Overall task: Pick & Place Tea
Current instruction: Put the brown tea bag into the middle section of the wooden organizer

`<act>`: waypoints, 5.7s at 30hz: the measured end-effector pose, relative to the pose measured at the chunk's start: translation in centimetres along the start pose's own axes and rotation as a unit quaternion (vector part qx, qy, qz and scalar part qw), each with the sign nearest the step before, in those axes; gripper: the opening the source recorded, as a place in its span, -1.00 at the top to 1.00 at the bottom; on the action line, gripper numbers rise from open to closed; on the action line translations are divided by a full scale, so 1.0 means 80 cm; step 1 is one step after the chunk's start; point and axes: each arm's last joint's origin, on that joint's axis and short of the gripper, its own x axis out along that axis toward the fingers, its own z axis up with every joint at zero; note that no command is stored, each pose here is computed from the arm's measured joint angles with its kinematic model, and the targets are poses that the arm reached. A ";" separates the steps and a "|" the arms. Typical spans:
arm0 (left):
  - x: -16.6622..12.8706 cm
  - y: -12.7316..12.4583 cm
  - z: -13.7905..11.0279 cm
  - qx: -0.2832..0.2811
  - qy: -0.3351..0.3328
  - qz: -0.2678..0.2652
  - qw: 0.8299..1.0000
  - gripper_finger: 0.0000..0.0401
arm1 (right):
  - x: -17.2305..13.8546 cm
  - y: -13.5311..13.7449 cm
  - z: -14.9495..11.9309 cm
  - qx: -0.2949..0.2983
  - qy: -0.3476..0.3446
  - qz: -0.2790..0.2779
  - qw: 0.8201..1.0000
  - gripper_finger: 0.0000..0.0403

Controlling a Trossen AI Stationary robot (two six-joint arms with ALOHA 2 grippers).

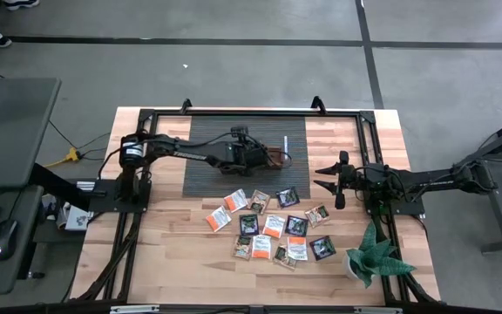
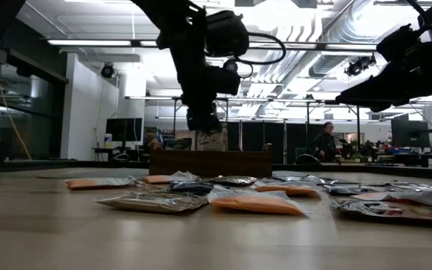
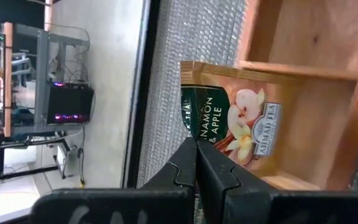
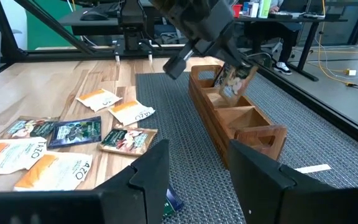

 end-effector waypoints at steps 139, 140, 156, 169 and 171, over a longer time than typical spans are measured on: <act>-0.162 -0.172 -0.051 0.059 -0.068 -0.468 0.879 0.21 | 0.000 0.000 0.000 0.000 0.000 0.000 1.000 0.21; -0.162 -0.172 -0.051 0.060 -0.068 -0.467 0.880 0.21 | 0.000 0.000 0.000 0.000 0.000 0.000 1.000 0.21; -0.155 -0.182 -0.052 0.053 -0.052 -0.462 0.884 0.21 | 0.000 0.000 0.000 0.000 0.000 0.000 1.000 0.21; -0.145 -0.198 -0.051 0.035 -0.037 -0.472 0.880 0.21 | 0.000 0.000 0.000 0.000 0.000 0.000 1.000 0.22; -0.145 -0.198 -0.051 0.028 -0.035 -0.472 0.880 0.21 | 0.000 0.000 0.001 0.000 -0.002 0.000 1.000 0.23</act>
